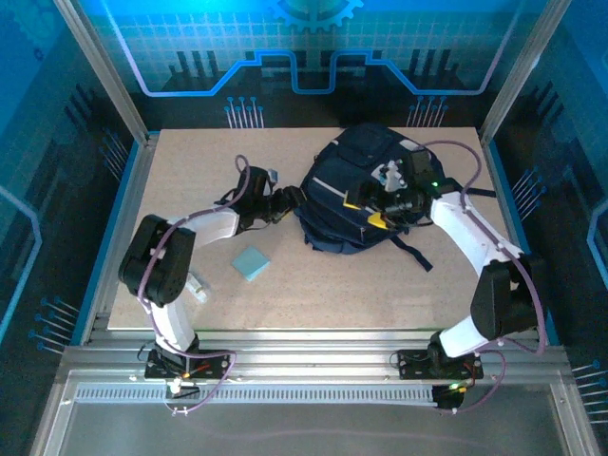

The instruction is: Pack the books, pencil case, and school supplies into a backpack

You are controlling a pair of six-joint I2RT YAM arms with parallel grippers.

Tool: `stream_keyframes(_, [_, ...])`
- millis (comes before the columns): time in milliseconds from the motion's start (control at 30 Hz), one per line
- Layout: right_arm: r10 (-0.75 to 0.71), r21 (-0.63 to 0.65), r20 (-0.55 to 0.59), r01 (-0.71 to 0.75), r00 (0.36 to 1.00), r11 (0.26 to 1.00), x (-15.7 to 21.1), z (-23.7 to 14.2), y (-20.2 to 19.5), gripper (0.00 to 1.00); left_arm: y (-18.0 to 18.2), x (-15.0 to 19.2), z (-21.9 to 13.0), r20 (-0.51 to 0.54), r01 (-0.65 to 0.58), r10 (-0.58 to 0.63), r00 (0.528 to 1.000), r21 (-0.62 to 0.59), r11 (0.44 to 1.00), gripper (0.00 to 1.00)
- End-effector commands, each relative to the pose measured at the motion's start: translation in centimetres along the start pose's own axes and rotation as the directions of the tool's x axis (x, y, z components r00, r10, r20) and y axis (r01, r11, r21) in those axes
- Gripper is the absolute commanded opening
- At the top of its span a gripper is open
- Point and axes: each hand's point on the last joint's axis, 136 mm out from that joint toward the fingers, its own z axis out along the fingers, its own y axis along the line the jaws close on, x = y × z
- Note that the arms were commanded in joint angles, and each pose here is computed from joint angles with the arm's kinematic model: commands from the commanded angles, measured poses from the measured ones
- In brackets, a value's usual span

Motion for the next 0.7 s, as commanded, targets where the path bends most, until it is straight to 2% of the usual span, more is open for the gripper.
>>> stream_keyframes(0, [-0.02,0.207,0.097,0.0,0.995,0.978,-1.1,-1.6,-4.4,0.94,-1.9,-0.8,-2.5,0.016,-0.136,0.137,0.991,-0.032,0.99,0.78])
stream_keyframes(67, [-0.019,0.264,0.146,-0.02,0.989,0.964,-2.0,-1.8,-5.9,0.87,-2.3,-0.4,-3.3,0.008,-0.166,0.166,0.986,-0.042,0.985,0.86])
stream_keyframes(167, [0.013,0.257,0.187,-0.062,0.982,0.964,-3.0,-1.0,-7.2,0.66,-3.0,1.0,-3.6,-0.005,-0.204,0.204,0.979,-0.045,0.978,0.86])
stream_keyframes(200, [0.026,0.252,0.195,-0.076,0.98,0.965,-3.3,-0.6,-7.6,0.63,-3.3,1.4,-3.6,-0.007,-0.216,0.216,0.976,-0.046,0.975,0.86])
stream_keyframes(367, [0.079,0.26,0.208,-0.133,0.975,0.956,-4.3,1.5,-9.5,0.53,-5.4,5.1,-2.8,-0.016,-0.291,0.291,0.957,-0.045,0.956,0.84])
stream_keyframes(500, [0.107,0.217,0.214,-0.154,0.971,0.964,-5.2,3.6,-10.0,0.48,-6.8,8.0,-1.5,-0.024,-0.341,0.34,0.94,-0.029,0.94,0.82])
stream_keyframes(667, [0.152,0.192,0.215,-0.194,0.965,0.962,-6.2,6.1,-10.9,0.44,-8.2,10.8,0.8,-0.058,-0.379,0.378,0.924,-0.006,0.925,0.79])
